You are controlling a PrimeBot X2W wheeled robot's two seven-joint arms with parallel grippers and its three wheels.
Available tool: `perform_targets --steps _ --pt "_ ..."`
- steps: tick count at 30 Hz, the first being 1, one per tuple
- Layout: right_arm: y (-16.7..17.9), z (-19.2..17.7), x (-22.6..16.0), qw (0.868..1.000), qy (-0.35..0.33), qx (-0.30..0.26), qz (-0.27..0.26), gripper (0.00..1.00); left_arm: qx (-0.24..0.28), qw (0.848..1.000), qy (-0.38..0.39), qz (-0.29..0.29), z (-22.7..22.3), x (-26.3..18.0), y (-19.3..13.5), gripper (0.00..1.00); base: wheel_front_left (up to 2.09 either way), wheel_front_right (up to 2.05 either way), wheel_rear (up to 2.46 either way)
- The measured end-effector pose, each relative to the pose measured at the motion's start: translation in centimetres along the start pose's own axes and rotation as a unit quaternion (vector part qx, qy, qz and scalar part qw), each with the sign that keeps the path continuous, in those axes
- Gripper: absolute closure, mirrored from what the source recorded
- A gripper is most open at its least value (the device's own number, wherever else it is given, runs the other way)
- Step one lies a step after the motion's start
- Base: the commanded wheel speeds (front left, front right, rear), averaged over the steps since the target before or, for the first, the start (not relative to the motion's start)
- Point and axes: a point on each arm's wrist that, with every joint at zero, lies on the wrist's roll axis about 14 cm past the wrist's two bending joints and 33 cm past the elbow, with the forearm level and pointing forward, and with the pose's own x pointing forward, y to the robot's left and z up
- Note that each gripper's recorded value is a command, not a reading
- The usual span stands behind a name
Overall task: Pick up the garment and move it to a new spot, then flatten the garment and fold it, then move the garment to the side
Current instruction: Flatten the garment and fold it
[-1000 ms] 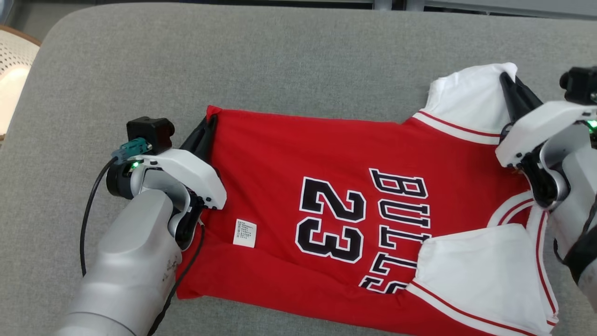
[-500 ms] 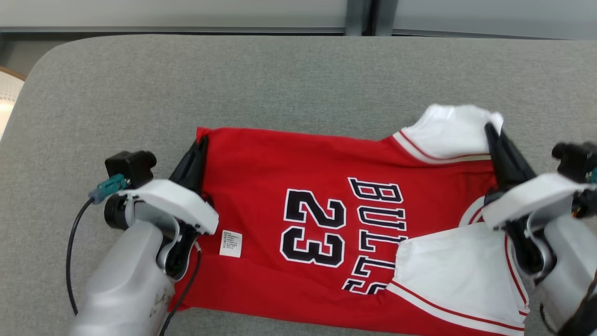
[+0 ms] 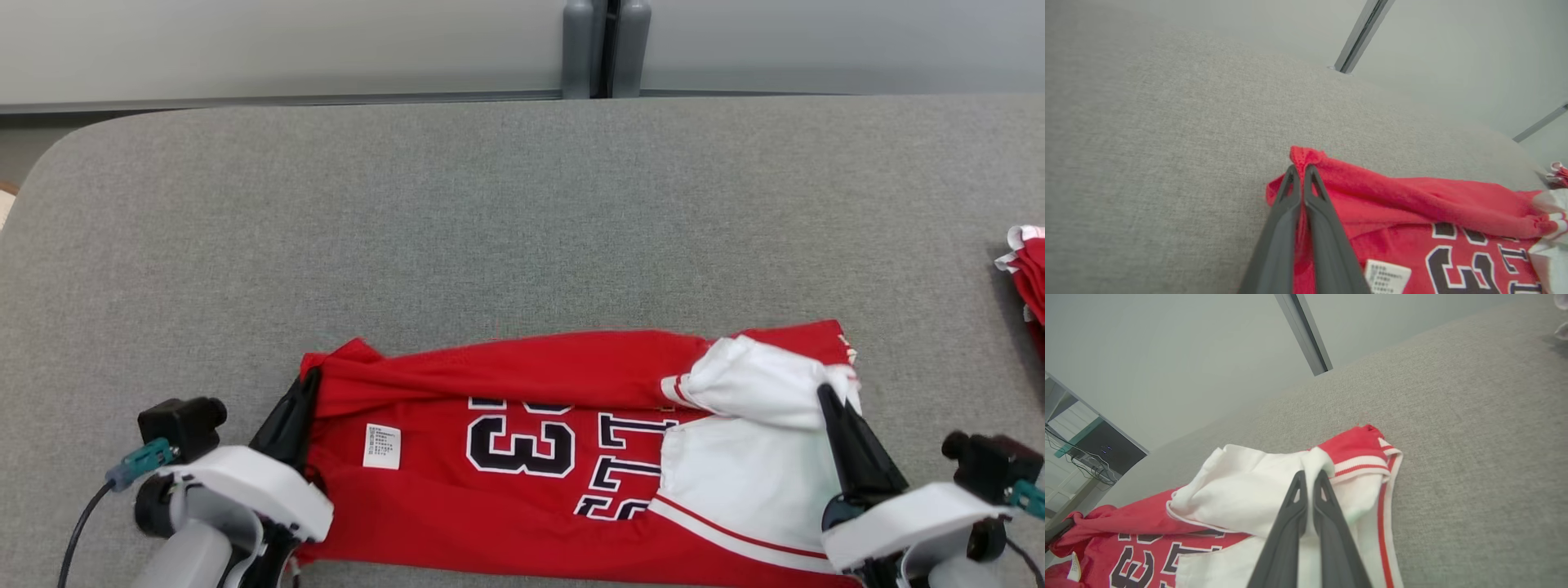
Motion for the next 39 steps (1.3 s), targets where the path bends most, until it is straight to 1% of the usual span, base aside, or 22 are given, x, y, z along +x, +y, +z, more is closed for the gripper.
perform_targets --steps 4,6,7,8,9,10,11,14,17,18,23,26,30,35,39 --pt "0.0 -0.5 -1.7 1.0 -0.002 0.01 -0.01 1.0 0.068 0.998 -0.004 0.006 0.6 -1.4 0.6 1.0 0.0 0.0 0.0" --pt "0.1 -0.9 -2.4 1.0 0.003 0.009 -0.011 1.0 0.085 0.996 -0.006 0.004 0.8 -1.8 0.4 1.0 0.0 0.0 0.0" --pt "0.0 -1.4 -2.7 1.0 0.013 0.006 -0.014 0.8 0.097 0.995 -0.006 0.007 0.7 -2.1 0.5 1.0 0.0 0.0 0.0" --pt "-0.1 -1.9 -3.2 1.0 0.022 0.004 -0.017 0.8 0.108 0.994 0.0 0.006 0.3 -2.4 0.5 1.0 0.0 0.0 0.0" --pt "-0.1 -2.4 -3.7 0.999 0.028 0.002 -0.021 0.52 0.112 0.994 0.004 0.011 0.0 -2.7 0.6 0.72 0.0 0.0 0.0" --pt "0.0 -3.0 -4.1 0.999 0.039 0.0 -0.022 0.05 0.118 0.993 0.006 0.017 -0.3 -3.0 0.8 0.25 0.0 0.0 0.0" --pt "0.1 -3.5 -4.6 0.999 0.047 -0.005 -0.022 0.0 0.12 0.993 0.007 0.019 -0.6 -3.4 0.8 0.0 0.0 0.0 0.0" --pt "0.2 -3.8 -5.8 0.998 0.047 -0.022 -0.026 0.0 0.129 0.991 0.001 0.034 -1.1 -4.4 1.2 0.0 0.0 0.0 0.0" --pt "0.5 -2.6 -6.5 0.998 0.02 -0.044 -0.026 0.0 0.136 0.989 -0.021 0.049 -0.5 -5.3 1.3 0.0 0.0 0.0 0.0" --pt "1.0 -1.1 -6.5 0.998 -0.008 -0.058 -0.021 0.0 0.134 0.988 -0.042 0.058 0.4 -5.8 1.2 0.0 0.0 0.0 0.0" --pt "1.9 3.0 -6.6 0.992 -0.072 -0.106 -0.013 0.0 0.148 0.981 -0.112 0.062 4.0 -6.5 0.0 0.0 0.0 0.0 0.0" --pt "2.4 5.2 -6.8 0.986 -0.099 -0.131 -0.012 0.0 0.154 0.976 -0.145 0.056 5.5 -7.2 -1.2 0.0 0.0 0.0 0.0" --pt "2.7 7.2 -7.3 0.98 -0.115 -0.16 -0.016 0.0 0.171 0.967 -0.182 0.046 7.1 -8.1 -2.7 0.0 0.0 0.0 0.0" --pt "3.2 8.3 -7.9 0.976 -0.126 -0.175 -0.015 0.0 0.187 0.965 -0.176 0.048 6.1 -9.3 -2.7 0.0 0.0 0.0 0.0" --pt "3.8 8.7 -8.8 0.975 -0.131 -0.179 -0.013 0.0 0.191 0.967 -0.16 0.052 5.6 -10.0 -2.3 0.0 0.0 0.0 0.0"
